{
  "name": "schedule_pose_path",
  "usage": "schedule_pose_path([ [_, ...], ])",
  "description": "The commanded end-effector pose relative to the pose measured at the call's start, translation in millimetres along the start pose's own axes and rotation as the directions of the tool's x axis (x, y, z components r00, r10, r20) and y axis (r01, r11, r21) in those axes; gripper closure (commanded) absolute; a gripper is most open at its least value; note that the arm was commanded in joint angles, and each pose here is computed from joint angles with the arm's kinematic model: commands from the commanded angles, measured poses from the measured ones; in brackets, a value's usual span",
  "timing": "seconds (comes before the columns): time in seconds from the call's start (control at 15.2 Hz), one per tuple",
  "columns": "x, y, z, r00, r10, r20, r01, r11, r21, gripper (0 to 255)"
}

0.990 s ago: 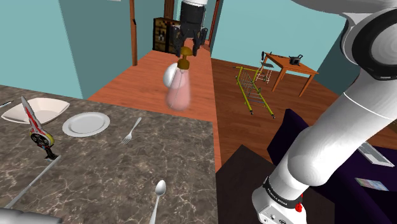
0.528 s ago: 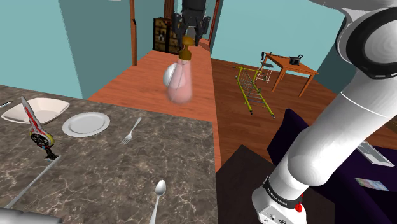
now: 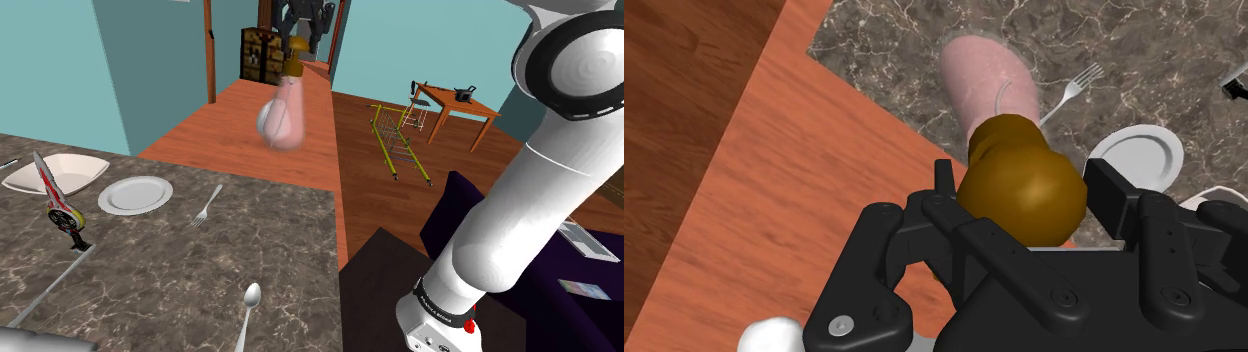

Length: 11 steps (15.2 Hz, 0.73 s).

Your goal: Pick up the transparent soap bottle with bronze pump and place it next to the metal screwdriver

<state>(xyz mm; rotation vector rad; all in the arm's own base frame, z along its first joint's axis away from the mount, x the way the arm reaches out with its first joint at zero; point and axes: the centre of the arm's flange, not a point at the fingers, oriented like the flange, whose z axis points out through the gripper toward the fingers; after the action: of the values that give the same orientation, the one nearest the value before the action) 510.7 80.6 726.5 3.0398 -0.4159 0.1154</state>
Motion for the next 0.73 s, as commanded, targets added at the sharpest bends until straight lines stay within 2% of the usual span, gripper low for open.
schedule_pose_path([
  [0.0,1.3,0.8,-9.9,1.000,0.000,0.000,0.000,1.000,0.000,255],
  [0.66,5.7,4.0,-62.4,1.000,0.000,0.000,0.000,1.000,0.000,255],
])
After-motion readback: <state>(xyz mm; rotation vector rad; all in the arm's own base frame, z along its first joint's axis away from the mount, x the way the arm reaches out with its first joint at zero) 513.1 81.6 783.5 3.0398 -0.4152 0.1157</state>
